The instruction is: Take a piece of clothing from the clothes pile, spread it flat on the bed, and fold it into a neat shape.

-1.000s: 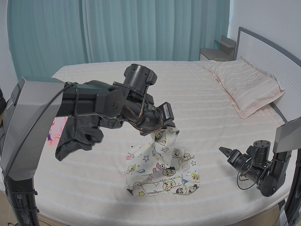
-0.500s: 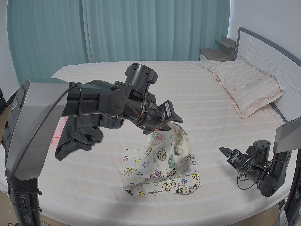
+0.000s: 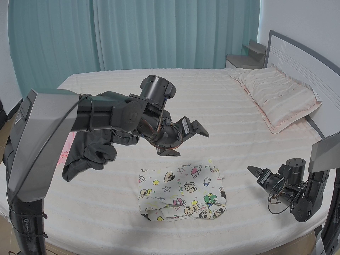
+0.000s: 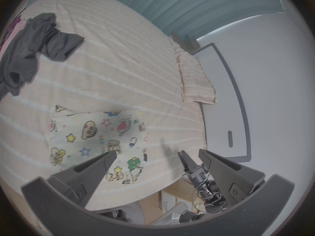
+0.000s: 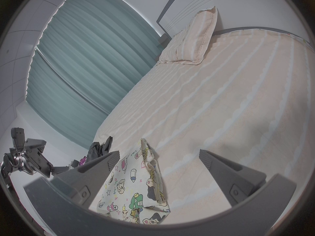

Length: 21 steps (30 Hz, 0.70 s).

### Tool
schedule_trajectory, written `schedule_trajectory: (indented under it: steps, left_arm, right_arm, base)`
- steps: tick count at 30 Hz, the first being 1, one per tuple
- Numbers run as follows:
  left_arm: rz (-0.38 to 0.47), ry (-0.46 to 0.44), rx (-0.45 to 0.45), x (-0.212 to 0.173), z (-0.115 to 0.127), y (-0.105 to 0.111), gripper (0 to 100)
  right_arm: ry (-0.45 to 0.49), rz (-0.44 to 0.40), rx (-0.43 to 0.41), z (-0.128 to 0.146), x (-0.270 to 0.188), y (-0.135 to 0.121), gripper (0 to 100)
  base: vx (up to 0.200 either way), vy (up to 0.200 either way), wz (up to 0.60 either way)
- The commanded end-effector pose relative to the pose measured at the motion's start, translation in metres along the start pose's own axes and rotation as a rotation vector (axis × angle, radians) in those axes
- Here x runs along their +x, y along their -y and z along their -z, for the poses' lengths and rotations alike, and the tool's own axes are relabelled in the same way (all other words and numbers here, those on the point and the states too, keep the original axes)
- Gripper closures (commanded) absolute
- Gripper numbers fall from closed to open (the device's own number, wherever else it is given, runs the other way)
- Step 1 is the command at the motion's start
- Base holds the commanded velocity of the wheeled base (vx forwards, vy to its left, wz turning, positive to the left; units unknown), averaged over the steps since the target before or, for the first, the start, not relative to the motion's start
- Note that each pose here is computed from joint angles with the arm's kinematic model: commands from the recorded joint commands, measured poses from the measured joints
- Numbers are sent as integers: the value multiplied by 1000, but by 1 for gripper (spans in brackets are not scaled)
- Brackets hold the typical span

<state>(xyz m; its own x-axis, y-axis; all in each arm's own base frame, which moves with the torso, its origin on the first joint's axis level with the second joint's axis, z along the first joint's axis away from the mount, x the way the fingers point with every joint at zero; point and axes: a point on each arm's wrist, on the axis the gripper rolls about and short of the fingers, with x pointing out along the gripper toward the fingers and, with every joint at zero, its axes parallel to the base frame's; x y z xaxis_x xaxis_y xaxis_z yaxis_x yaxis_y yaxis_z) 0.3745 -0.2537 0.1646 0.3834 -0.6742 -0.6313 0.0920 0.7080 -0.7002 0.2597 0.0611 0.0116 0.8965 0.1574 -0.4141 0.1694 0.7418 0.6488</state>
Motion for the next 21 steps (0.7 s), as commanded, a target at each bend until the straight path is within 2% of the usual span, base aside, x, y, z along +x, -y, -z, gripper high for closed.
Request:
schedule_trajectory:
  steps: [1,4,8,10,14,17,18,21]
  left_arm:
    - [-47,8,-54,-24,-8,-12,0]
    - [-90,16,-129,-52,-11,-33,0]
    - [-122,30,-214,-73,-3,-56,0]
    - [-133,42,-247,-84,5,-70,0]
    - [-134,55,-267,-88,19,-87,0]
    - [-136,58,-270,-90,26,-93,0]
    - [-156,40,-284,-88,36,-102,0]
    - [-160,37,-315,-85,39,-107,0]
  right_arm:
    - [7,-10,0,0,0,-1,0]
    - [6,-11,-1,0,0,-1,0]
    - [2,-13,-2,1,-1,-2,0]
    - [0,-12,-3,1,-1,-2,0]
    - [-2,-10,-3,2,0,-1,0]
    - [-5,-11,-4,2,0,-1,0]
    - [-7,-9,-4,3,0,-1,0]
    - [-11,-8,-5,4,1,-1,0]
  base:
    - [0,0,0]
    - [0,0,0]
    - [0,0,0]
    - [-200,0,0]
    - [-200,0,0]
    - [0,0,0]
    - [0,0,0]
    - [0,0,0]
